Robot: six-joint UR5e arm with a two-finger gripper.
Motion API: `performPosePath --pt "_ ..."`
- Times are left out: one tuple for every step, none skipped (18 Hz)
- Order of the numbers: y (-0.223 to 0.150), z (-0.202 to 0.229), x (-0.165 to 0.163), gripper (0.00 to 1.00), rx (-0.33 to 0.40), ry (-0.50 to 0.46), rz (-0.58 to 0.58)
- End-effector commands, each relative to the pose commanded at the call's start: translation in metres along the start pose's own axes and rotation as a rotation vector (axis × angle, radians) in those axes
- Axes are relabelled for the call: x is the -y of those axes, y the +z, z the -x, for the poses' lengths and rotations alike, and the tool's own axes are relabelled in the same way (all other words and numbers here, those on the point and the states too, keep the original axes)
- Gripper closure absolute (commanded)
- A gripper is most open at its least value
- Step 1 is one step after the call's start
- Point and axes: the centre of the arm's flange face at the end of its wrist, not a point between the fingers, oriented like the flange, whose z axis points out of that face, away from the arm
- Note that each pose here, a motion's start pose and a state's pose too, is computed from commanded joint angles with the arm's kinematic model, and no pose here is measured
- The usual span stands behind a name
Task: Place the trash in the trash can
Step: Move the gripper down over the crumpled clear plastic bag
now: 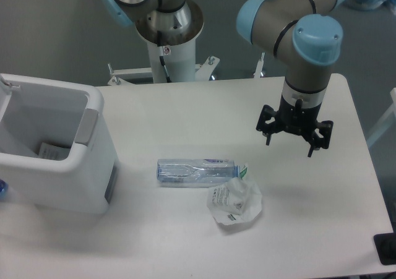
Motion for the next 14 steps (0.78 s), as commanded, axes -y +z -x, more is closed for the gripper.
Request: performPosePath --pt "0.001 -0.001 0.0 0.0 -0.001 0.0 0.002" --pt "0.001 -0.002 0.001 0.0 -0.001 0.001 0.002" --pt "0.001 -0.003 0.002 0.0 -0.003 0.0 0.002" --pt "0.001 -0.005 0.004 0.0 -0.003 -0.02 0.002" --pt "0.003 -0.006 0.002 0.0 -0.006 -0.09 0.009" --pt "0.004 -0.007 0.001 0.0 0.002 -0.159 0.021" --pt "0.005 -0.009 0.003 0.0 0.007 -0.221 0.029" --pt "0.006 -0.017 0.012 0.0 0.014 -0.243 0.03" --pt "0.008 -0.024 0.017 0.0 0.017 -0.254 0.035" --pt "0.01 -0.027 0.017 0.0 0.014 -0.262 0.037" --pt "0.013 -0.03 0.018 0.0 0.013 -0.265 0.035" --pt "0.018 -0.039 0.024 0.0 0.012 -0.264 0.032" --pt "0.022 -0.046 0.028 0.0 0.013 -0.27 0.029" --pt "0.026 -0.049 0.028 0.0 0.008 -0.273 0.033"
